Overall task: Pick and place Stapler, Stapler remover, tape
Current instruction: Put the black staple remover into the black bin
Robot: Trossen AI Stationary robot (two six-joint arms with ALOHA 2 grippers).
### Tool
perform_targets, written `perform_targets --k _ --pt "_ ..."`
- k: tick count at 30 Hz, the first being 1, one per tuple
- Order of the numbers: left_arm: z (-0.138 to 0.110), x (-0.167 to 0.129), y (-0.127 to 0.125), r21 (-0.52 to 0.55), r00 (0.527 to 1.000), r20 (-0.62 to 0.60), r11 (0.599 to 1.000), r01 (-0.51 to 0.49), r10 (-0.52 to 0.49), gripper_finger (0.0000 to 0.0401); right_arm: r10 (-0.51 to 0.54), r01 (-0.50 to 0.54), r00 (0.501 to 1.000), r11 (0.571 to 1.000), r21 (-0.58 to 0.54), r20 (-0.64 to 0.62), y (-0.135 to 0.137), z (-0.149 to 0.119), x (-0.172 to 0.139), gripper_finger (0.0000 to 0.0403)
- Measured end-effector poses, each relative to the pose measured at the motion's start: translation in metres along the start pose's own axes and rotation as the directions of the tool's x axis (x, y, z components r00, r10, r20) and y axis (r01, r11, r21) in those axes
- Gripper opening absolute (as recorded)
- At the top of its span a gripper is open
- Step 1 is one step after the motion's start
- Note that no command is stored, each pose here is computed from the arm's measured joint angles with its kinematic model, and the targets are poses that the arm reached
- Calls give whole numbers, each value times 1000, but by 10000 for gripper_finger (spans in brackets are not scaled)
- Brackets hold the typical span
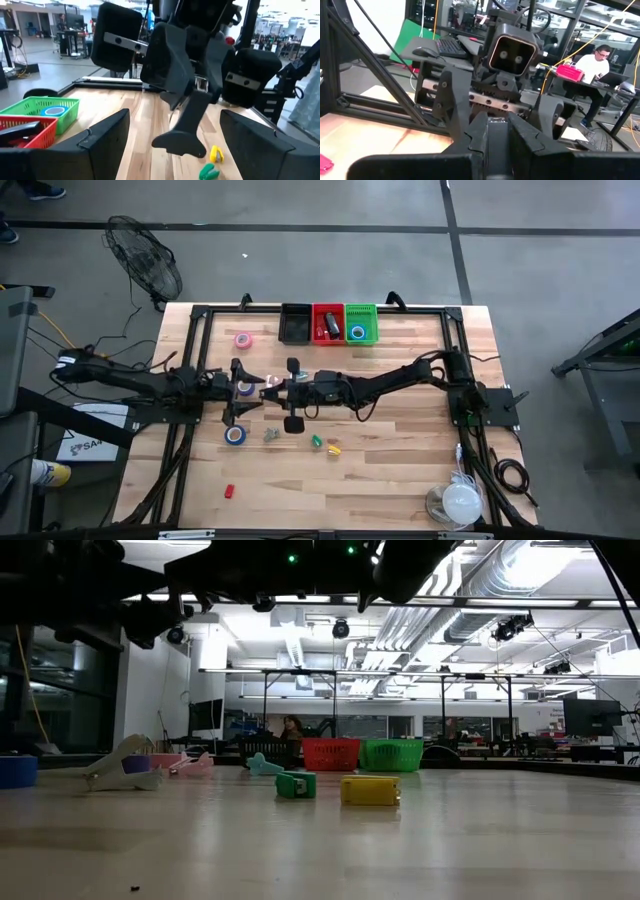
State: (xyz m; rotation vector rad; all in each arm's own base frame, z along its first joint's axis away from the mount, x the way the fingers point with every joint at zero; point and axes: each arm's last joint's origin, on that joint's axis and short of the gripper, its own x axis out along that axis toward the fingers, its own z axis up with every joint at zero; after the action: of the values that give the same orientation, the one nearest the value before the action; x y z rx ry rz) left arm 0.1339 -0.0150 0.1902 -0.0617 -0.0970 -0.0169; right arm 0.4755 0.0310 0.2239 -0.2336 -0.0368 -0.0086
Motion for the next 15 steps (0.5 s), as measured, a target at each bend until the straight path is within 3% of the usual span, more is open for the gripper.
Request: perform_targets --k 10,15 --pt "-3 9 -1 -2 1000 14 1000 -2 2 301 -1 1 1000 1000 0 -4 0 0 0 36" --pt "-3 10 -1 -2 1000 17 1000 -1 1 262 -1 1 1000 1000 0 -5 0 -1 0 36"
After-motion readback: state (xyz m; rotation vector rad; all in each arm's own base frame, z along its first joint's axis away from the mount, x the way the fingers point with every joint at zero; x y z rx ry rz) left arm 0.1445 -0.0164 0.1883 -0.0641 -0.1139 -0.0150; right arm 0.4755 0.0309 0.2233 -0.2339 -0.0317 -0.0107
